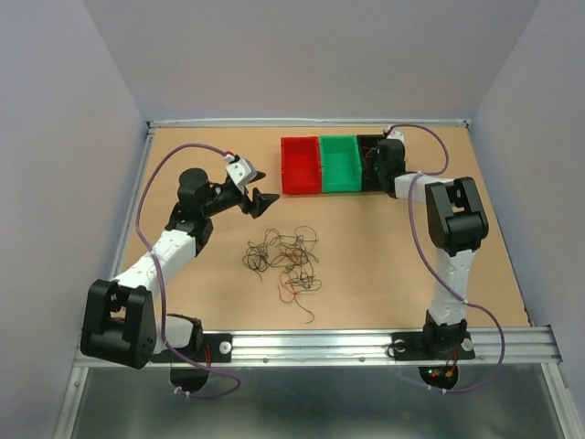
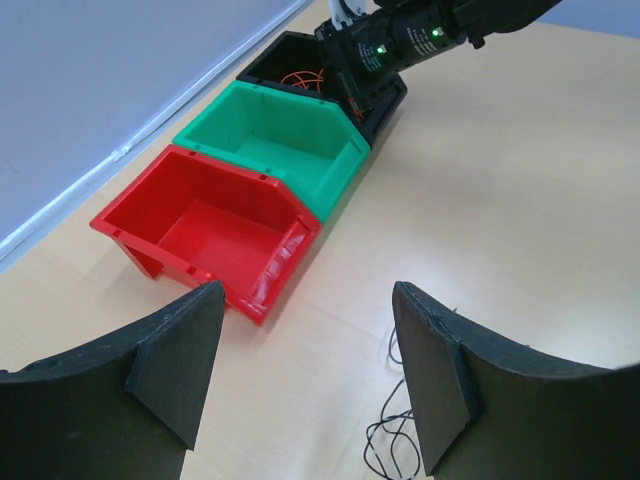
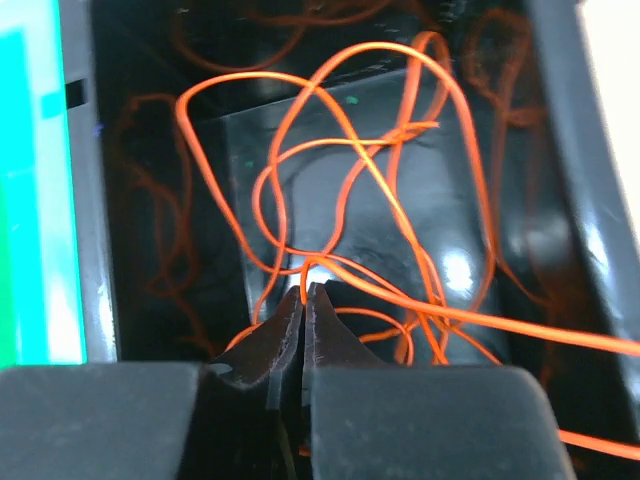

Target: Untangle the cables

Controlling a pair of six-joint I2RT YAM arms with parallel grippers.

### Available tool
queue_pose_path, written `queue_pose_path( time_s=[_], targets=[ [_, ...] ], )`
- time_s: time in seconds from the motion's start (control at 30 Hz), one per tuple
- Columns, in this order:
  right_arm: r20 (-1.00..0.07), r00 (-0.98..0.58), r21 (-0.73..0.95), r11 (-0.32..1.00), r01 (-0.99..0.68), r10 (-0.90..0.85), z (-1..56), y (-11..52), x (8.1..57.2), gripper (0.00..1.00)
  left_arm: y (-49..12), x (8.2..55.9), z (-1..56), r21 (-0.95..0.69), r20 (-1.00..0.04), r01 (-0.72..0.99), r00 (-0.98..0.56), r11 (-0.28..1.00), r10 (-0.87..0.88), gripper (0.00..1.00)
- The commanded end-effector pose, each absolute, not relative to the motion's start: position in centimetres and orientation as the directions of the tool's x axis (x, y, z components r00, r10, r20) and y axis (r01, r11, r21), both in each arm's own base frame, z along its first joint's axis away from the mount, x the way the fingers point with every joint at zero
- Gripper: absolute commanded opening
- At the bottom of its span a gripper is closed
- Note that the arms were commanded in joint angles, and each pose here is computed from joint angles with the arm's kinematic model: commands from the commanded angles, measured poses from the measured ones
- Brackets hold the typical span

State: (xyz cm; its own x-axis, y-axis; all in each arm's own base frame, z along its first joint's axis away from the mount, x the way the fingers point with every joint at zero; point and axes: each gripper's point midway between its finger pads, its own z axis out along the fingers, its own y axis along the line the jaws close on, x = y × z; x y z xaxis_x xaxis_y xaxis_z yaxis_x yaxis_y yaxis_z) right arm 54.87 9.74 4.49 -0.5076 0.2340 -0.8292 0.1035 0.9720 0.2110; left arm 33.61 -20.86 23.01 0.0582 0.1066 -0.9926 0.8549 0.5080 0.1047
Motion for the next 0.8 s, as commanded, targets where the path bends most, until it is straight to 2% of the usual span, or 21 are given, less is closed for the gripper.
queue_pose_path(
  time_s=[0.0,0.2,0.23,0.27,0.4,0.5,0.57,0.77],
  targets=[
    [-0.763,-0.599,0.231,0.968,0.101,0.245,2.3,10.6,54.4,0.03,-20.9,33.0,25.2,0.18,-0.984,0.853,0.156,0.49,0.092,0.79],
    [-0.799,-0.546,0.234,0.967,0.103,0.252,6.1,10.1,54.0,0.2,-21.0,32.9,25.3,0.19,-0.982,0.852,0.165,0.488,0.093,0.79],
    [-0.811,-0.525,0.243,0.965,0.098,0.257,7.7,10.1,53.9,0.28,-20.9,32.9,25.3,0.191,-0.982,0.851,0.166,0.489,0.094,0.79],
    [-0.815,-0.518,0.249,0.964,0.093,0.26,8.3,10.2,53.7,0.3,-20.9,33.0,25.3,0.19,-0.982,0.85,0.165,0.492,0.095,0.79],
    [-0.834,-0.475,0.282,0.957,0.066,0.279,11.7,10.5,53.2,0.37,-20.9,33.0,25.3,0.193,-0.981,0.848,0.167,0.493,0.096,0.79],
    [-0.842,-0.453,0.309,0.95,0.043,0.294,13.5,10.9,53.0,0.38,-20.9,33.0,25.3,0.191,-0.982,0.849,0.166,0.493,0.095,0.79],
    [-0.844,-0.443,0.32,0.947,0.033,0.301,14.4,11.1,52.9,0.44,-20.9,33.0,25.3,0.19,-0.982,0.849,0.165,0.493,0.095,0.79],
    [-0.857,-0.405,0.329,0.943,0.042,0.317,16.5,10.6,52.2,0.47,-20.8,32.6,25.8,0.207,-0.978,0.846,0.185,0.491,0.094,0.79]
  ],
)
